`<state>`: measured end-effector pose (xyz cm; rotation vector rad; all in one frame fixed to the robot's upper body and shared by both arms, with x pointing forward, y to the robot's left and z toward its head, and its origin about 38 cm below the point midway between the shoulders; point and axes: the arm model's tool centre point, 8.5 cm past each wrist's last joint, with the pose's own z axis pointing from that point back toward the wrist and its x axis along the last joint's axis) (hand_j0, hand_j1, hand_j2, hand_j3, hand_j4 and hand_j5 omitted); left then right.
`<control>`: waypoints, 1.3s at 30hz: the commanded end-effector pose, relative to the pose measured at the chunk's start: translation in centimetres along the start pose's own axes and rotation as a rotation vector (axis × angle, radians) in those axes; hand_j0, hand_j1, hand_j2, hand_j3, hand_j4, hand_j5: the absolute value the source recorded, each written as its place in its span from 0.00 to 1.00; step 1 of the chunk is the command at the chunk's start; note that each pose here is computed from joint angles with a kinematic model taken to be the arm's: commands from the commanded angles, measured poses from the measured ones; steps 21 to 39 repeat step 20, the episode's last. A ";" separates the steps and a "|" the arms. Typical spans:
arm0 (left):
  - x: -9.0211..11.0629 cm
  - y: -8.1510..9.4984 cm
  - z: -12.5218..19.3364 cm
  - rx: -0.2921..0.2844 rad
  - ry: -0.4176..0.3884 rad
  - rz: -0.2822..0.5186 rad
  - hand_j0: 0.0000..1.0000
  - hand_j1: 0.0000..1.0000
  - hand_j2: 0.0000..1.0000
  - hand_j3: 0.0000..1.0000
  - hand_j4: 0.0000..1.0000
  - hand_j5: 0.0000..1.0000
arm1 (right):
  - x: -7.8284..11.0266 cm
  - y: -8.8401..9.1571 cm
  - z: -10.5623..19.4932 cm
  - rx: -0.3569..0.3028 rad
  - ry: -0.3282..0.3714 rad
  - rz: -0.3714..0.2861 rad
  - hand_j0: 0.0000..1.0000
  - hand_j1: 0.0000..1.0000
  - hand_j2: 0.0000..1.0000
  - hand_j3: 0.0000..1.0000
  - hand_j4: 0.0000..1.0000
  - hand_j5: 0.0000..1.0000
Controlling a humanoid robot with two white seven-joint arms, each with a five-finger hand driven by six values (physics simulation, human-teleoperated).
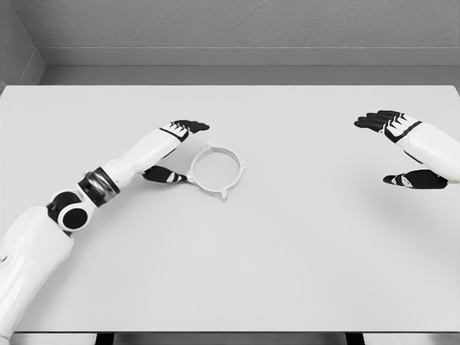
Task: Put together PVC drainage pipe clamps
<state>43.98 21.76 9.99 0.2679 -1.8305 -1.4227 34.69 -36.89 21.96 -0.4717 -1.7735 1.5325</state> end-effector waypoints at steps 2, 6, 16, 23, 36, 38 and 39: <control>0.0 0.0 -0.1 0.007 -0.001 0.007 1.00 1.00 1.00 1.00 1.00 1.00 | 0.0 -0.1 0.0 -0.005 -0.001 -0.005 1.00 1.00 1.00 1.00 1.00 1.00; -0.2 0.4 0.0 0.011 0.006 0.005 1.00 1.00 1.00 1.00 1.00 1.00 | 0.0 -0.1 0.0 -0.005 -0.001 -0.005 1.00 1.00 1.00 1.00 1.00 1.00; -9.7 12.7 13.2 0.027 0.338 -0.219 1.00 1.00 1.00 1.00 1.00 1.00 | -0.2 0.0 0.4 -0.003 0.009 -0.009 1.00 1.00 1.00 1.00 1.00 1.00; -10.1 13.5 14.3 0.026 0.362 -0.232 1.00 1.00 1.00 1.00 1.00 1.00 | -0.2 0.0 0.4 -0.004 0.009 -0.009 1.00 1.00 1.00 1.00 1.00 1.00; -10.1 13.5 14.3 0.026 0.362 -0.232 1.00 1.00 1.00 1.00 1.00 1.00 | -0.2 0.0 0.4 -0.004 0.009 -0.009 1.00 1.00 1.00 1.00 1.00 1.00; -10.1 13.5 14.3 0.026 0.362 -0.232 1.00 1.00 1.00 1.00 1.00 1.00 | -0.2 0.0 0.4 -0.004 0.009 -0.009 1.00 1.00 1.00 1.00 1.00 1.00; -10.1 13.5 14.3 0.026 0.362 -0.232 1.00 1.00 1.00 1.00 1.00 1.00 | -0.2 0.0 0.4 -0.004 0.009 -0.009 1.00 1.00 1.00 1.00 1.00 1.00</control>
